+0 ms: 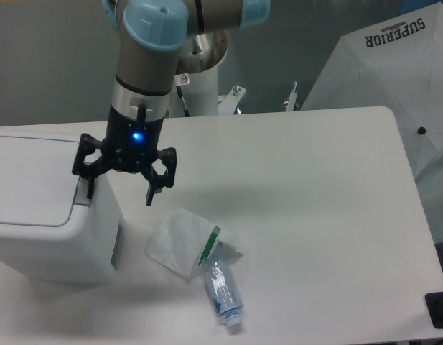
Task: Open the trash can
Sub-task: 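Push the grey lid down with the gripper to flip it open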
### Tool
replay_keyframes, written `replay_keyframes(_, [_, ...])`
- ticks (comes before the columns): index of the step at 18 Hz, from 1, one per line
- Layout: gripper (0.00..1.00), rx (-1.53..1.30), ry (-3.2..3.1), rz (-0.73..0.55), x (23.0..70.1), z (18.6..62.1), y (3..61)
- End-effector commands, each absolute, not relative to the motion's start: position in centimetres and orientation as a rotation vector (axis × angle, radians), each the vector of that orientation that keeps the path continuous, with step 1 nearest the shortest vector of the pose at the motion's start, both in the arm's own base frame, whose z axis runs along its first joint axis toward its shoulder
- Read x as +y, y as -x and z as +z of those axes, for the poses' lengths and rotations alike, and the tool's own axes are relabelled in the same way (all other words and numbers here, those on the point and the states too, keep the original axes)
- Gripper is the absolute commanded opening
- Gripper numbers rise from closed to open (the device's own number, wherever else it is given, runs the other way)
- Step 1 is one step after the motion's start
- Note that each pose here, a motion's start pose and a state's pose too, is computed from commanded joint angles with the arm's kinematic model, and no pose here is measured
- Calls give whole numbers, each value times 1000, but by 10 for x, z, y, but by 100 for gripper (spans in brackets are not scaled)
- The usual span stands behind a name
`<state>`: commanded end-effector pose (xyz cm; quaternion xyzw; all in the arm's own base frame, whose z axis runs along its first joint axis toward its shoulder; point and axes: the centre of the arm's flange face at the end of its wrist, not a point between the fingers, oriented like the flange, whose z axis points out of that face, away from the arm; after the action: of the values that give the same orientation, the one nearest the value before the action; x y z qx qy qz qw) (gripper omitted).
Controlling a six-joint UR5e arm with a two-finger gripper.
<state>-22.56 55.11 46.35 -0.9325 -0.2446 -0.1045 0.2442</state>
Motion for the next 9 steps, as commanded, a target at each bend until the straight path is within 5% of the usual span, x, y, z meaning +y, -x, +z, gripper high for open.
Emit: replay_keyframes(9, [100,-648,2515,-260,550,485,227])
